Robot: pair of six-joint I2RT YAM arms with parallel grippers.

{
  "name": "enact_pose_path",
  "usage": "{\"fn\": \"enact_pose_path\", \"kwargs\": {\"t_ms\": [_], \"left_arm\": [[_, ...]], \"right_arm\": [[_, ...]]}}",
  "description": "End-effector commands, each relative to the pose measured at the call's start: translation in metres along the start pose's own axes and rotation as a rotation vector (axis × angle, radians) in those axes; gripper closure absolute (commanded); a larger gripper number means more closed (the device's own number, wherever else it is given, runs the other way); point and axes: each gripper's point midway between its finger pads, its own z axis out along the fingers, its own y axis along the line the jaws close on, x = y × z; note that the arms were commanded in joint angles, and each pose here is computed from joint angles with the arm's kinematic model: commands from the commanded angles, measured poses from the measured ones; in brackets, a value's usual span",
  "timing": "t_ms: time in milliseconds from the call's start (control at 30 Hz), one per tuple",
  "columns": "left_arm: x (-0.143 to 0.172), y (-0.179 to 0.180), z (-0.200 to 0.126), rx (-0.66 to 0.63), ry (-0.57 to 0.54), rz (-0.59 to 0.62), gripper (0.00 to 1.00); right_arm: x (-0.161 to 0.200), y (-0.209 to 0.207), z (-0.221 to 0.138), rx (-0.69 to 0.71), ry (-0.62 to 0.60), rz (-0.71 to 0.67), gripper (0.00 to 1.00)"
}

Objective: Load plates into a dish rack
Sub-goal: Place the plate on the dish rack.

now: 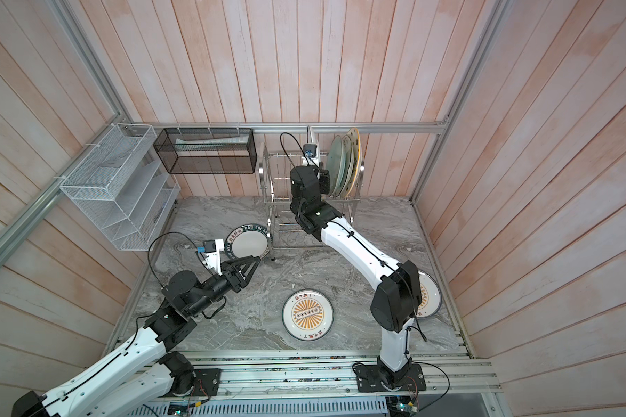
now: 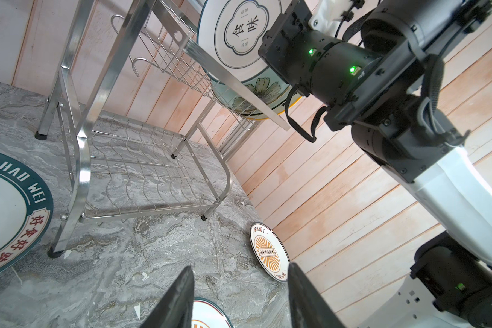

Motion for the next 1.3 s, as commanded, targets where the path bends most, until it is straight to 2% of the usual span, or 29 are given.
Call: {"fn": "enact_pose_path", "kwargs": {"t_ms": [0, 533, 1267], "left_arm": [[0.0, -0.001, -0.002, 0.002, -0.006, 0.019, 0.46], [0.0, -0.002, -0.006, 0.002, -0.009, 0.022, 0.46], [0.0, 0.0, -0.012, -0.011, -0.017, 0.029, 0.46]], "right_arm": [[-0.043, -0.02, -0.017, 0.015, -0.075, 0.118, 1.0], [-0.035, -0.023, -0.019, 0.057, -0.059, 0.11, 1.0], [0.002, -0.013, -0.012, 0.068, 0.01, 0.093, 1.0]]}}
